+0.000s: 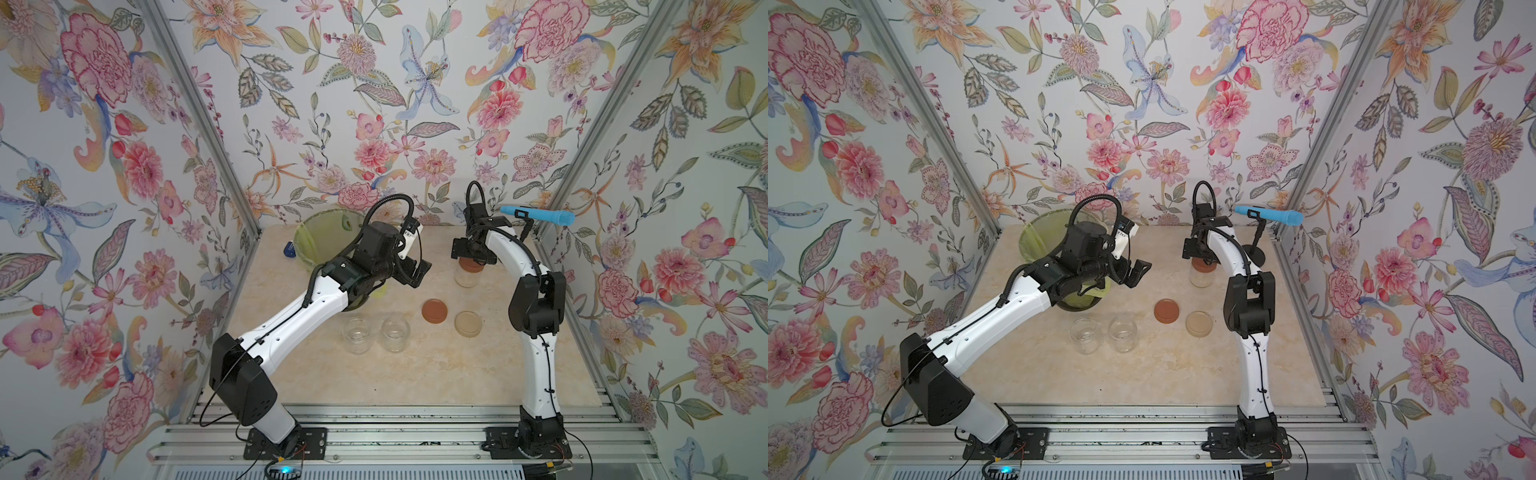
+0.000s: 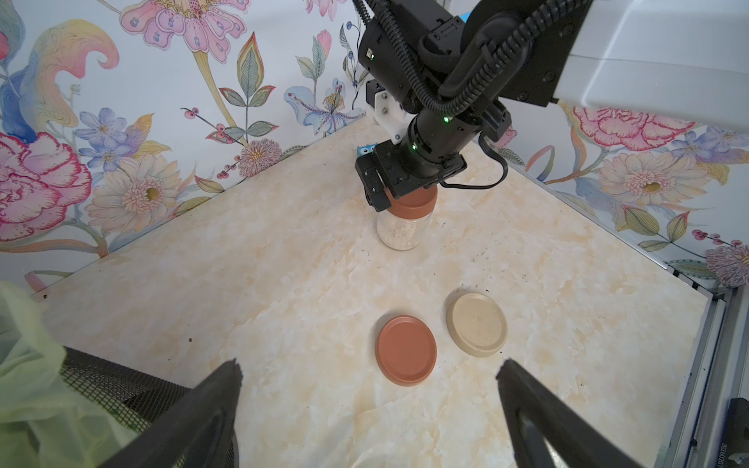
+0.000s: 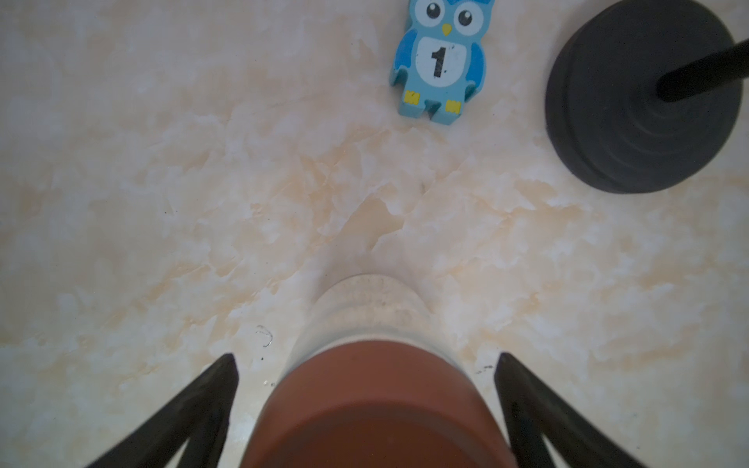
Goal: Empty moldy rice from jars
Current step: Pick up the jar from the center of the board.
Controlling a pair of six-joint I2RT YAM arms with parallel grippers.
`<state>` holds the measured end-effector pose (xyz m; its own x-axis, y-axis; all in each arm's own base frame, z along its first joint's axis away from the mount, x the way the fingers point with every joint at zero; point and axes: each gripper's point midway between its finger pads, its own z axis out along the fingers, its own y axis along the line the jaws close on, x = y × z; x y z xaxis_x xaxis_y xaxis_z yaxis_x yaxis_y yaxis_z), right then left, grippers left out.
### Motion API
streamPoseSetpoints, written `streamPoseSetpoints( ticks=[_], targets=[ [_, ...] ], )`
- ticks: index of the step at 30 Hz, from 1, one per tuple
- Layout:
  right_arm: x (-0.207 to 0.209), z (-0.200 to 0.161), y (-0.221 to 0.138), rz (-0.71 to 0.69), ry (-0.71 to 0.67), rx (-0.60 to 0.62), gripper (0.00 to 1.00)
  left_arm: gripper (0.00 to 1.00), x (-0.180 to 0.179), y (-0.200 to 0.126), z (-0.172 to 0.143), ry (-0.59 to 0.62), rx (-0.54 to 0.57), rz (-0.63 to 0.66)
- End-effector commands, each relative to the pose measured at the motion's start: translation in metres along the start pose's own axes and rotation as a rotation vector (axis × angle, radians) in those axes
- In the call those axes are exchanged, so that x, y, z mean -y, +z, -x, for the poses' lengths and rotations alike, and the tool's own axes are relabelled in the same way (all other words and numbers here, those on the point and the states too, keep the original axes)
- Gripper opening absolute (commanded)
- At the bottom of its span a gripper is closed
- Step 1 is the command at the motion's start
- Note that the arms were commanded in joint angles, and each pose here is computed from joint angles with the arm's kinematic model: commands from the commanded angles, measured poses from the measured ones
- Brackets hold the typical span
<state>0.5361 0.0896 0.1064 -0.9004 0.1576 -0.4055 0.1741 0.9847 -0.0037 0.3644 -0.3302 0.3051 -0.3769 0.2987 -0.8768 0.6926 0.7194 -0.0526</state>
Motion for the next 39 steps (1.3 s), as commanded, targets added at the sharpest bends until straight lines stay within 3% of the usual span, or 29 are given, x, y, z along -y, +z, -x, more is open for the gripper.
streamPoseSetpoints(
  ticks=[1, 9, 20, 31, 33, 39],
  targets=[
    [-0.001, -0.016, 0.011, -0.001, 0.017, -0.061, 1.00, 1.00, 0.004, -0.002, -0.003, 0.005, 0.001, -0.002],
    [0.003, -0.028, 0.014, -0.017, 0.024, -0.099, 1.00, 1.00, 0.003, 0.001, -0.016, -0.012, -0.010, 0.004],
    [0.006, -0.032, 0.018, -0.020, 0.030, -0.121, 0.87, 1.00, 0.003, -0.010, -0.013, -0.013, 0.013, 0.009],
    [0.001, -0.043, 0.023, 0.008, 0.025, -0.162, 0.88, 1.00, 0.003, -0.007, -0.016, -0.026, 0.009, 0.010],
    [0.002, -0.044, 0.022, 0.010, 0.027, -0.165, 0.80, 1.00, 0.001, -0.008, -0.015, -0.024, 0.010, 0.014],
    [0.000, -0.041, 0.013, 0.033, 0.031, -0.157, 0.40, 1.00, -0.001, -0.010, -0.016, -0.015, 0.012, 0.029]
  ],
)
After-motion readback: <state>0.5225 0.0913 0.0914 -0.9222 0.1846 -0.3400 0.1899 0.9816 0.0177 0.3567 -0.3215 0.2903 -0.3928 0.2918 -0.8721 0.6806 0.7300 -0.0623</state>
